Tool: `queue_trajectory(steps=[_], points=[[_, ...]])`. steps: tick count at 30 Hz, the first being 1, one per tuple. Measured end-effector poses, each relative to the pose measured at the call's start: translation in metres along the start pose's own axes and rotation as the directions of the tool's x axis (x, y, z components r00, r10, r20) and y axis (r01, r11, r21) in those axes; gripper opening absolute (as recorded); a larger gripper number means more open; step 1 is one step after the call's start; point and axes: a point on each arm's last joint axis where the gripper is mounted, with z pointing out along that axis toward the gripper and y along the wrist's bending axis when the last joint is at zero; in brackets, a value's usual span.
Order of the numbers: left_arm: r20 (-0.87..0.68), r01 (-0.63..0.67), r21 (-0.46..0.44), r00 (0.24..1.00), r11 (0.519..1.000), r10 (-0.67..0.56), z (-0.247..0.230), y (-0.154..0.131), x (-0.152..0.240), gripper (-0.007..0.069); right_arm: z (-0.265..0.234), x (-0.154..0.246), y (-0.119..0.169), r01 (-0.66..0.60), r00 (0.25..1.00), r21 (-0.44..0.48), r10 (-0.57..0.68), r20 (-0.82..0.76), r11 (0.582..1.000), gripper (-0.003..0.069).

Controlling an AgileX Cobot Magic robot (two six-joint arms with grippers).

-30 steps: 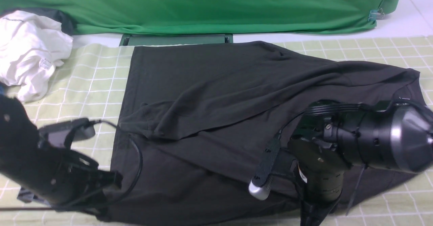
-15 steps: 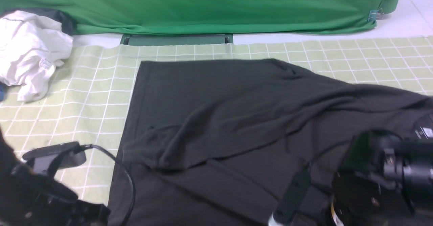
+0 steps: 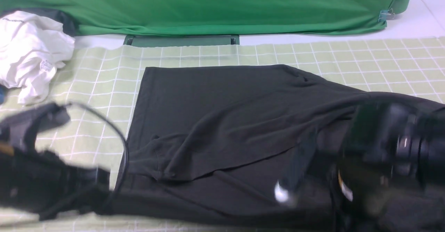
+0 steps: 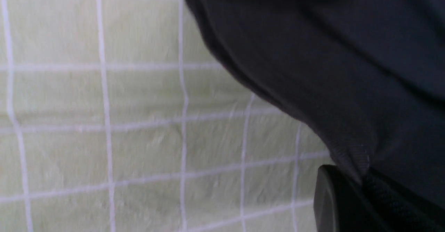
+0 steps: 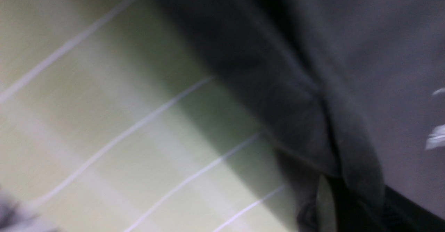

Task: Fold a long-sleeved shirt over a green coffee tablecloth.
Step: 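Fold the black garment in half by bringing its near edge over to the far edge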

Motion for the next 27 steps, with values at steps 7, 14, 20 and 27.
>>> queue_trajectory(steps=[7, 14, 20, 27], points=[[0.152, 0.042, 0.006, 0.988, 0.999, -0.042, 0.002, -0.009, -0.061, 0.0022, -0.025, -0.019, -0.068, -0.228, 0.962, 0.03, 0.22, 0.163, 0.973, 0.0013], [0.178, 0.054, -0.002, 0.983, 0.999, -0.053, 0.023, -0.013, -0.12, 0.0022, -0.012, -0.04, -0.106, -0.32, 0.923, 0.031, 0.305, 0.234, 0.947, 0.0013], [0.163, 0.072, -0.018, 0.984, 0.997, -0.068, 0.06, -0.009, -0.17, 0.0022, 0.019, -0.071, -0.134, -0.357, 0.905, 0.028, 0.338, 0.256, 0.934, 0.0013], [0.152, 0.098, -0.052, 0.984, 0.994, -0.089, 0.099, 0.007, -0.216, 0.0022, 0.049, -0.096, -0.17, -0.399, 0.888, 0.036, 0.377, 0.263, 0.916, 0.0013]])
